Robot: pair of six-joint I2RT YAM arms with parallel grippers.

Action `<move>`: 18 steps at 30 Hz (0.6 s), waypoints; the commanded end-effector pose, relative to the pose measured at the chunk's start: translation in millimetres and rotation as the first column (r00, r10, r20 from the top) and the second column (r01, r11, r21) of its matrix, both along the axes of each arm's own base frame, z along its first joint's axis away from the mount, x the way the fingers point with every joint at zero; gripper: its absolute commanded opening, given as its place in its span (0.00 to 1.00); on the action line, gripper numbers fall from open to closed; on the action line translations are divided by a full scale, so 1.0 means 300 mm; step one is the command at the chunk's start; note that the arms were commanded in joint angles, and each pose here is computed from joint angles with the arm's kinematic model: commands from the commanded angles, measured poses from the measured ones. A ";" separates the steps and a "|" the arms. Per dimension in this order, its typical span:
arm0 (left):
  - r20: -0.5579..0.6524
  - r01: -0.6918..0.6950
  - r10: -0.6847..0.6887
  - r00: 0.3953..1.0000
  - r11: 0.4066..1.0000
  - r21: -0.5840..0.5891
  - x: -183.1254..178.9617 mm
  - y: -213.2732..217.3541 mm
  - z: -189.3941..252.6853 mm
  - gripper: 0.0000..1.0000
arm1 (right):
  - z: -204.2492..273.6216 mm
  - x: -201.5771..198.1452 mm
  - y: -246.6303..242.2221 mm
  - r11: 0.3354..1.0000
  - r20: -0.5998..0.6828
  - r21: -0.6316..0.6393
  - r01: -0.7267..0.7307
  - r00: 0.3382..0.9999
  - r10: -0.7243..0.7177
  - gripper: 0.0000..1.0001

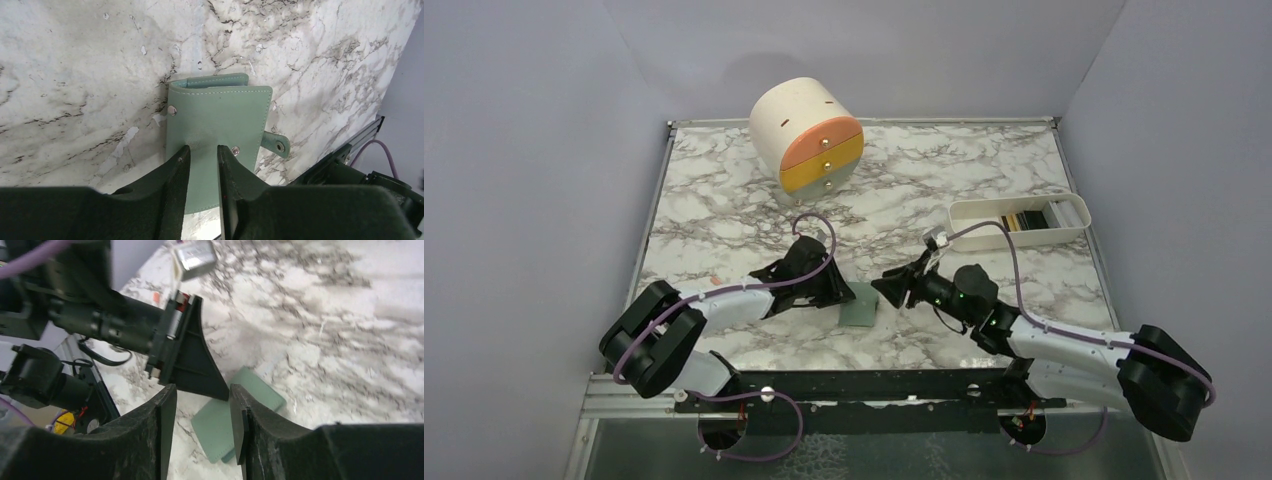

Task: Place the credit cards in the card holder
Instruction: Close the card holder at the center of the board.

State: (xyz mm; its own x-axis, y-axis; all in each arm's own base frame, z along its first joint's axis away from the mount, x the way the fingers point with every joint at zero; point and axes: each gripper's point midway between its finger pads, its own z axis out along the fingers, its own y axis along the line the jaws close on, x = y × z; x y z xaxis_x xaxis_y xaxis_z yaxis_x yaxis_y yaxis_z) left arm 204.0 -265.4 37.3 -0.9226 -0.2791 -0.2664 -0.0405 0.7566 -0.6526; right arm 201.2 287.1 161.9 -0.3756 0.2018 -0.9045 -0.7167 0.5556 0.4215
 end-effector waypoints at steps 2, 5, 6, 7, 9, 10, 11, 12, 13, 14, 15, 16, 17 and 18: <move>0.003 0.005 -0.005 1.000 1.000 -0.024 -0.017 -0.008 0.016 0.33 | -0.169 0.011 -0.039 0.985 -0.218 -0.150 0.090 0.968 -0.122 0.49; 0.000 0.008 -0.008 1.000 0.996 -0.086 -0.027 -0.029 0.038 0.33 | -0.214 0.009 -0.005 0.983 -0.276 -0.177 0.054 0.956 -0.102 0.50; 0.006 0.010 -0.009 1.000 0.995 -0.104 -0.028 -0.035 0.048 0.33 | -0.225 0.008 0.006 0.983 -0.288 -0.178 0.044 0.953 -0.094 0.50; 0.013 0.010 -0.008 1.000 0.993 -0.120 -0.025 -0.041 0.057 0.33 | -0.237 0.006 0.014 0.983 -0.298 -0.180 0.034 0.951 -0.087 0.49; 0.023 0.018 -0.015 1.000 0.990 -0.143 -0.024 -0.051 0.068 0.31 | -0.256 0.007 0.024 0.983 -0.316 -0.180 0.027 0.945 -0.084 0.45; 0.024 0.022 -0.019 1.000 0.989 -0.147 -0.023 -0.055 0.071 0.30 | -0.268 0.004 0.029 0.983 -0.329 -0.181 0.023 0.941 -0.082 0.44; 0.024 0.027 -0.024 0.999 0.989 -0.144 -0.023 -0.056 0.066 0.29 | -0.275 0.003 0.033 0.984 -0.342 -0.179 0.020 0.936 -0.081 0.42; 0.020 0.031 -0.029 0.999 0.990 -0.135 -0.024 -0.055 0.057 0.28 | -0.282 -0.002 0.038 0.984 -0.358 -0.178 0.014 0.931 -0.078 0.41; 0.015 0.034 -0.032 0.999 0.992 -0.124 -0.026 -0.053 0.045 0.27 | -0.286 -0.007 0.043 0.985 -0.372 -0.171 0.008 0.925 -0.073 0.40; 0.007 0.032 -0.032 0.999 0.993 -0.112 -0.028 -0.048 0.030 0.27 | -0.288 -0.012 0.046 0.987 -0.386 -0.164 0.005 0.920 -0.068 0.40; 0.000 0.028 -0.028 1.000 0.995 -0.100 -0.030 -0.041 0.015 0.26 | -0.286 -0.018 0.051 0.988 -0.401 -0.152 0.000 0.914 -0.062 0.39; -0.006 0.022 -0.023 1.000 0.996 -0.086 -0.035 -0.032 -0.001 0.26 | -0.283 -0.023 0.055 0.990 -0.415 -0.141 -0.004 0.908 -0.056 0.39; -0.011 0.014 -0.015 1.000 0.997 -0.073 -0.037 -0.023 -0.014 0.26 | -0.278 -0.028 0.060 0.992 -0.427 -0.129 -0.007 0.903 -0.050 0.39; -0.016 0.006 -0.007 1.000 0.998 -0.060 -0.038 -0.013 -0.027 0.25 | -0.273 -0.034 0.063 0.993 -0.439 -0.118 -0.009 0.898 -0.043 0.38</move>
